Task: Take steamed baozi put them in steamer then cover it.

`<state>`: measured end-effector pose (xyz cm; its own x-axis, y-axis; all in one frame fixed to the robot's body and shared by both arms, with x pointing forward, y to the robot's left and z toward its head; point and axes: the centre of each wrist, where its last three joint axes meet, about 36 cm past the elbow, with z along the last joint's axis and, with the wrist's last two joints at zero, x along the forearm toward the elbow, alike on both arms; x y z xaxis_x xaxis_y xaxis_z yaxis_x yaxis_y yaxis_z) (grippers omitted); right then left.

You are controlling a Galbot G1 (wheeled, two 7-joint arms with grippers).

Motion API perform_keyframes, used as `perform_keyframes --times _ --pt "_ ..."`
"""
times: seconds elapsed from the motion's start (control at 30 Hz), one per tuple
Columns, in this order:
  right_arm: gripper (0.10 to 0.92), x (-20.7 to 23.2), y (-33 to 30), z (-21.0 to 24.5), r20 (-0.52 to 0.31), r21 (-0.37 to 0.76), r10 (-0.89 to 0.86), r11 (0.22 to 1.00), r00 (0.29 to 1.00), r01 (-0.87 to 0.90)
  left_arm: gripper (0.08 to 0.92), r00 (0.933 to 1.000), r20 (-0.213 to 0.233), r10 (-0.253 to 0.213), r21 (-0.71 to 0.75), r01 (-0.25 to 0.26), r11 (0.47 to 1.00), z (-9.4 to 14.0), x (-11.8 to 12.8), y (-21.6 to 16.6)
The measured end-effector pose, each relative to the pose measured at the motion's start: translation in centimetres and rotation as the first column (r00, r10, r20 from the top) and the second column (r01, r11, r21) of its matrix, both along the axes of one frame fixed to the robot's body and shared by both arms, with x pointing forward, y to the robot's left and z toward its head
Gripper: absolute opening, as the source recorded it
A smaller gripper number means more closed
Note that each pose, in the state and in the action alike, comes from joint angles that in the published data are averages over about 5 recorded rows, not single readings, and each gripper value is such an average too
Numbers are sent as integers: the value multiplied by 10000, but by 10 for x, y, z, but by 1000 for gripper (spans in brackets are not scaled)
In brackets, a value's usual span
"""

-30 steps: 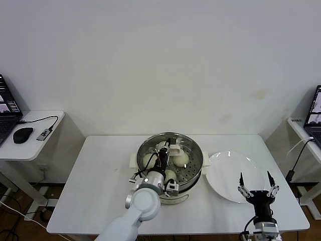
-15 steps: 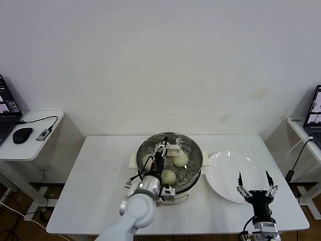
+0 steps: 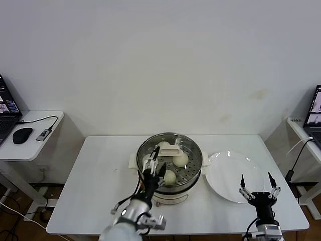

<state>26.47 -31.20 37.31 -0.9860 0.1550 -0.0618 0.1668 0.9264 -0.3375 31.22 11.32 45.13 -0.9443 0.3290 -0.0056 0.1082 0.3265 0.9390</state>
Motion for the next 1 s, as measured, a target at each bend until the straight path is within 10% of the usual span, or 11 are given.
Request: perform_keyframes --times 0.37,0.73,1.0 --pt "823 -4 -5 -2 -8 355 693 9970 9976 -692 823 9829 -1786 443 -5561 -1379 8196 -30 -51 54" --pt "823 -30 -1 -10 -716 1464 1967 9718 9778 -1848 823 9179 -3756 1281 -7892 -3892 4751 -65 -98 84" --pt "823 -55 8 -13 -1447 2529 2568 9432 9556 -2152 823 8747 -4641 1398 -8046 -4823 3465 -78 -122 92"
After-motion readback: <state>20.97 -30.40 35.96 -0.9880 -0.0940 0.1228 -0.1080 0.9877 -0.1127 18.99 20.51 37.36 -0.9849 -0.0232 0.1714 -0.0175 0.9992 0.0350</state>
